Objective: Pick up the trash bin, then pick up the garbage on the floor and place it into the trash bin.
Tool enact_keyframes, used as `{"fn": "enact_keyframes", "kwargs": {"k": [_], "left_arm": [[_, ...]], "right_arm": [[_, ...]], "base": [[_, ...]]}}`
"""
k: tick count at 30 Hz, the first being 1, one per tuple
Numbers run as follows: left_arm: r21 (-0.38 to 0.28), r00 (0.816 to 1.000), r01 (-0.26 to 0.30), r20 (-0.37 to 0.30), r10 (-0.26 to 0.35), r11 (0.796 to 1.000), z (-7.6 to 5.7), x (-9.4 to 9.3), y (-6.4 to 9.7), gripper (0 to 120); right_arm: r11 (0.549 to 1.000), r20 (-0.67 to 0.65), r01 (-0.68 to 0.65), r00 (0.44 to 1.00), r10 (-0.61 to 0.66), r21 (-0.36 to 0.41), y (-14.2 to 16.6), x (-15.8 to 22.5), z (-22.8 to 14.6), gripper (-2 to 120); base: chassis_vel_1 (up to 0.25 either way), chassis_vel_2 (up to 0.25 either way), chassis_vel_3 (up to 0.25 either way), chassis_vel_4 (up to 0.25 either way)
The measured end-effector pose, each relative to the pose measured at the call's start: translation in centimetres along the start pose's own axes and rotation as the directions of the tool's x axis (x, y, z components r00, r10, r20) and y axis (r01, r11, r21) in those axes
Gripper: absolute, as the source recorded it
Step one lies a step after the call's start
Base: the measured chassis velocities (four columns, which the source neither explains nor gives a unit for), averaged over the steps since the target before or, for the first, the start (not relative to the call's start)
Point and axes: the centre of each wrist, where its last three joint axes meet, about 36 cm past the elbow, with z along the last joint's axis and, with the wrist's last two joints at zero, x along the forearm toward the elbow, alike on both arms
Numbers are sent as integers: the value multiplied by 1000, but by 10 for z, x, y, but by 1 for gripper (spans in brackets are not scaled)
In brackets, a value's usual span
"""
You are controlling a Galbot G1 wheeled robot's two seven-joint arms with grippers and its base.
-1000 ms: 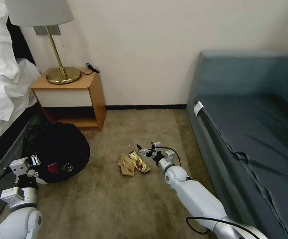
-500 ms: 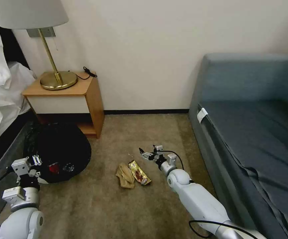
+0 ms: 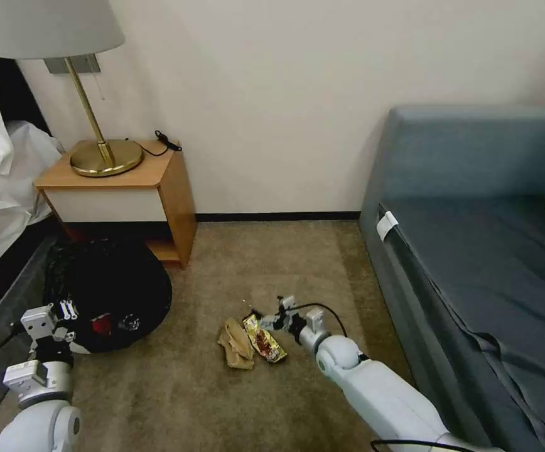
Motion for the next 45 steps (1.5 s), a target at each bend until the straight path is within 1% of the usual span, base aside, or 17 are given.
{"fn": "enact_keyframes", "kwargs": {"k": [4, 8, 9, 11, 12, 14, 15, 18, 25, 34, 42, 45], "left_arm": [[4, 1000, 4, 2, -4, 1000, 1, 1, -1, 5], [-2, 1000, 3, 6, -3, 1000, 1, 2, -7, 5], [-2, 1000, 3, 6, -3, 1000, 1, 2, -7, 5], [-7, 1000, -4, -5, 4, 1000, 3, 5, -12, 5], [-7, 1000, -4, -5, 4, 1000, 3, 5, -12, 5], [3, 1000, -2, -15, 2, 1000, 7, 6, -19, 5], [3, 1000, -2, -15, 2, 1000, 7, 6, -19, 5], [11, 1000, 3, -22, -3, 1000, 12, 9, -23, 5], [17, 1000, 9, -26, -8, 1000, 18, 13, -24, 5], [18, 999, 13, -36, -13, 1000, 26, 17, -24, 5], [19, 1000, 12, -28, -11, 1000, 26, 12, -26, 5], [18, 999, 12, -30, -11, 1000, 26, 11, -25, 5]], "right_arm": [[999, -21, 33, 999, -33, 17, 5, -9, -4, 100], [995, -88, 98, 992, -94, 36, 17, -32, -5, 100], [995, -88, 98, 992, -94, 36, 17, -32, -5, 100], [990, -143, 134, 982, -126, 49, 18, -43, 6, 100], [990, -143, 134, 982, -126, 49, 18, -43, 6, 100], [987, -198, 150, 971, -137, 53, 17, -51, 26, 100], [987, -198, 150, 971, -137, 53, 17, -51, 26, 100], [984, -247, 161, 959, -138, 76, 18, -59, 49, 100], [981, -262, 172, 954, -144, 88, 26, -75, 57, 100], [978, -260, 183, 954, -150, 105, 28, -93, 58, 100], [977, -267, 188, 951, -154, 104, 25, -97, 59, 100], [976, -271, 195, 949, -163, 98, 25, -96, 61, 98]], "base": [[0, 0, 0, 0], [0, 0, 0, 0], [0, 0, 0, 0], [0, 0, 0, 0], [0, 0, 0, 0], [0, 0, 0, 0], [0, 0, 0, 0], [0, 0, 0, 0], [0, 0, 0, 0], [0, 0, 0, 0], [0, 0, 0, 0], [0, 0, 0, 0]]}}
